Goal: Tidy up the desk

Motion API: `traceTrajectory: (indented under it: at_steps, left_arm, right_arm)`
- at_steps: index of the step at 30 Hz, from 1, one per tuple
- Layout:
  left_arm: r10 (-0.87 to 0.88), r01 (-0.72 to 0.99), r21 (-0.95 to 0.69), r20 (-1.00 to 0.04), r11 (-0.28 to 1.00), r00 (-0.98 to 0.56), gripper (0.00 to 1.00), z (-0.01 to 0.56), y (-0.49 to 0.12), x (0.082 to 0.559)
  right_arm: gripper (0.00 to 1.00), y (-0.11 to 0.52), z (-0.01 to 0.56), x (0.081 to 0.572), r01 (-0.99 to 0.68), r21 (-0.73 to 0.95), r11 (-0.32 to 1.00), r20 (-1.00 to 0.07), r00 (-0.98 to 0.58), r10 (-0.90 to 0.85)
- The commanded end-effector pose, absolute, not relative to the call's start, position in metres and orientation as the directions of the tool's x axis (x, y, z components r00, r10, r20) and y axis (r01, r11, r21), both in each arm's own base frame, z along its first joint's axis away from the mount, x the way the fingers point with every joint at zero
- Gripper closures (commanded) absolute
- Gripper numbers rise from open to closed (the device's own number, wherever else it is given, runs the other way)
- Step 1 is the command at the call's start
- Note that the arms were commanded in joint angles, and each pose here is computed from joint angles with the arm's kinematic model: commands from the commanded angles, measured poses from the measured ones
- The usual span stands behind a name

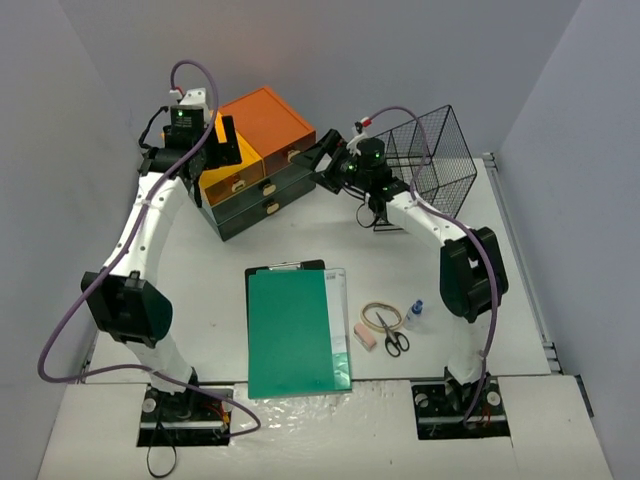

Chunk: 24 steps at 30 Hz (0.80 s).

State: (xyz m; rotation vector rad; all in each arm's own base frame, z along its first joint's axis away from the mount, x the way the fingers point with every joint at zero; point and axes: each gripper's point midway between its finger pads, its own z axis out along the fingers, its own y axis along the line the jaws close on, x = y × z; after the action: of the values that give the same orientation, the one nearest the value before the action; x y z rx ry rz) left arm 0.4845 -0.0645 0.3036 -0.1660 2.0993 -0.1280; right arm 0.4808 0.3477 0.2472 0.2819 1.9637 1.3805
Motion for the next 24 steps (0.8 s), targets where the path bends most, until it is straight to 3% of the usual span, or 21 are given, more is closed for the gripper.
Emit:
traceTrajectory:
  at_steps: [1, 24]
  left_arm:
    - [-0.241, -0.017, -0.249, -0.914, 0.968, -0.325, 0.03, 0.363, -0.061, 0.506]
    - [-0.215, -0.024, -0.227, -0.878, 0.974, -0.427, 0.03, 0.309, -0.059, 0.524]
  right_arm:
    - [0.08, 0.357, 0.291, 0.494, -0.308, 0.900, 0.307, -0.435, -0.684, 0.586]
    - [0.14, 0.361, 0.272, 0.563, -0.259, 0.943, 0.208, -0.330, -0.674, 0.661]
